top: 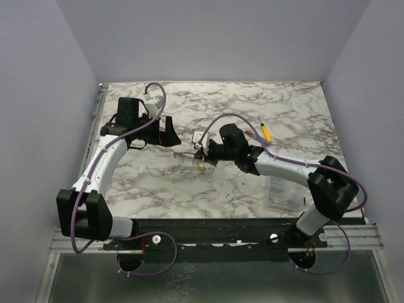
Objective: Remove the keys from the keyring
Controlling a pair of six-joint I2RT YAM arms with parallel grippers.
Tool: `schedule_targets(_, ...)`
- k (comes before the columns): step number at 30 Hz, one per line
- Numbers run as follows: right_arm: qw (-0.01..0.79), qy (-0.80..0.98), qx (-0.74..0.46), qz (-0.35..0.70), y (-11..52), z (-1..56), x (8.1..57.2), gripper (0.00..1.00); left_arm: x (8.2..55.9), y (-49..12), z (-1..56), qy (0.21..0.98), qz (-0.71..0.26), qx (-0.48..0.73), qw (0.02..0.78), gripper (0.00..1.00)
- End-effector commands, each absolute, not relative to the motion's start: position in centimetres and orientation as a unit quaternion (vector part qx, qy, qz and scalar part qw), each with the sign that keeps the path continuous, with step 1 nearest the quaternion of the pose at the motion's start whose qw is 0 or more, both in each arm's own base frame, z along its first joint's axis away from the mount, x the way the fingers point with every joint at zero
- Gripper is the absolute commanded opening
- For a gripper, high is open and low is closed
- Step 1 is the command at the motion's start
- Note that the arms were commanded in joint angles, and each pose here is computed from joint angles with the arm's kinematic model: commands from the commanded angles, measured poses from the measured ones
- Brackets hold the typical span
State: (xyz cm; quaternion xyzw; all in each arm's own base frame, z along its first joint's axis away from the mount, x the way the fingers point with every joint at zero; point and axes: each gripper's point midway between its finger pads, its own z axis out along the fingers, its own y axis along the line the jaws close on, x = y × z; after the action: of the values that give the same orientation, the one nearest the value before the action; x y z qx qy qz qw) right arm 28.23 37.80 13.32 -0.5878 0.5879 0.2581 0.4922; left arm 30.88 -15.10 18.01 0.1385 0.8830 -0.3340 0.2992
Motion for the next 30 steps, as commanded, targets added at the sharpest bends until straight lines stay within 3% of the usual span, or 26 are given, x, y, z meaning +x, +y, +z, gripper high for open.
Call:
schedule_targets(1,0.465,0.594,-0.588,0.292,36.7,18.0,27.2,0.01,31.2,-15.1,24.9,0.82,-0.319,0.257,0.4,0.99)
schedule_targets(12,0.42,0.573,-0.617,0.34,35.9,25.1,23.6,0.01,27.1,-17.5,31.0,0.696,-0.363,0.403,0.47,0.97)
schedule_targets(22,0.407,0.567,-0.616,0.365,35.7,28.5,22.3,0.01,23.3,-20.9,30.0,0.678,-0.416,0.432,0.424,0.88)
schedule_targets(30,0.402,0.555,-0.614,0.392,36.1,30.3,21.5,0.01,21.7,-22.9,28.8,0.684,-0.412,0.45,0.401,0.71)
